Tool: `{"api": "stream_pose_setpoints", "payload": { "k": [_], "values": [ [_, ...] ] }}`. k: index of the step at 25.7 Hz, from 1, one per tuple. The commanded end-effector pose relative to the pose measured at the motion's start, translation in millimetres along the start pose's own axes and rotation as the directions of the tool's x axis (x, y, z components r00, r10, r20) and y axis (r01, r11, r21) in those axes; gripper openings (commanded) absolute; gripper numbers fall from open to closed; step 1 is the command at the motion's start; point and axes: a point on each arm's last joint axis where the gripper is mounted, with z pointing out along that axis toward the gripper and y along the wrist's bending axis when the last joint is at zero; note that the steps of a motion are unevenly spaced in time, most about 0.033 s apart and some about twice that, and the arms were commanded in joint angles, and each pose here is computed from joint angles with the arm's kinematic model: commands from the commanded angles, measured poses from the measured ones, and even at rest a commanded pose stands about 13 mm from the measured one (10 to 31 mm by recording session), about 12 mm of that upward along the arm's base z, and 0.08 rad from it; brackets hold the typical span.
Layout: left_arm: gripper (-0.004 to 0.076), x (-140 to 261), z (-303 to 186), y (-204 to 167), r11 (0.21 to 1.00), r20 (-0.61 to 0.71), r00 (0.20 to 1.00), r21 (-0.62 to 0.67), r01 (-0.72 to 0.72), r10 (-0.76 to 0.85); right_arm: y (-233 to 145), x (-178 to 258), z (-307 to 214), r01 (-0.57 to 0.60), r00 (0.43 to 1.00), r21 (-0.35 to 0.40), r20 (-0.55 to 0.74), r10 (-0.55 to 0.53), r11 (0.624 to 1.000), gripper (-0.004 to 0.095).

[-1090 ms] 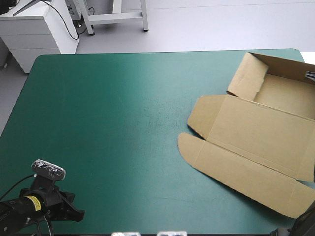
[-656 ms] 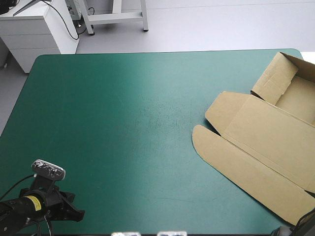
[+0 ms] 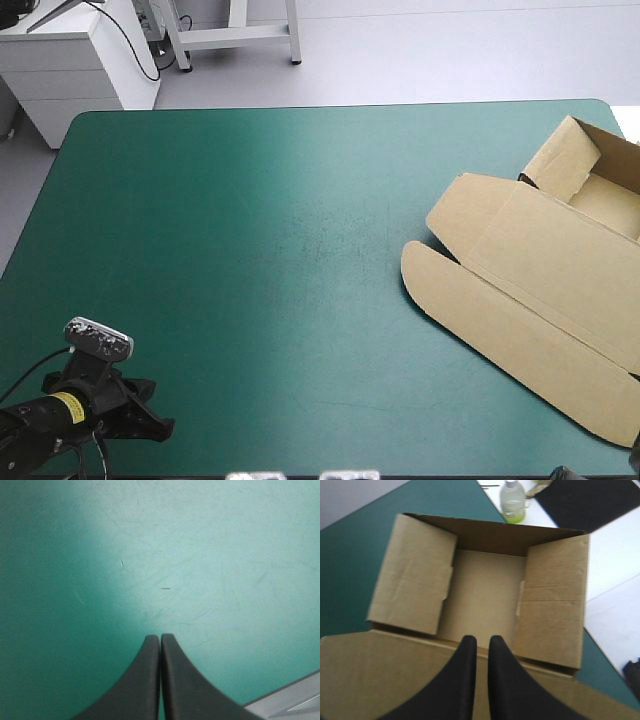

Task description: Fold the box

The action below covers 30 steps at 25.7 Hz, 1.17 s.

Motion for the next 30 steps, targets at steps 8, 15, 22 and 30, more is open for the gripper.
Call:
{"api": "stream_pose_setpoints", "payload": {
  "k": [8,15,22,30],
  "values": [
    [-0.0008,38,0,-3,0.999,0.236,0.972,0.035,-0.014,0.005,59,158,-67,0.309,0.947,-0.306,0.008,-0.322,0.900,0.0000],
    [-0.0008,49,-12,-1,0.999,0.334,0.942,0.004,-0.032,0.029,37,243,-66,0.396,0.911,-0.300,0.012,-0.412,0.868,0.0000],
    [-0.0008,52,-15,-1,0.999,0.356,0.934,-0.003,-0.035,0.034,14,309,-52,0.446,0.894,-0.288,0.086,-0.441,0.848,0.0000],
    [-0.0008,52,-15,-1,0.999,0.356,0.934,-0.003,-0.037,0.036,5,335,-47,0.481,0.877,-0.275,0.124,-0.465,0.833,-0.0001]
  ]
}}
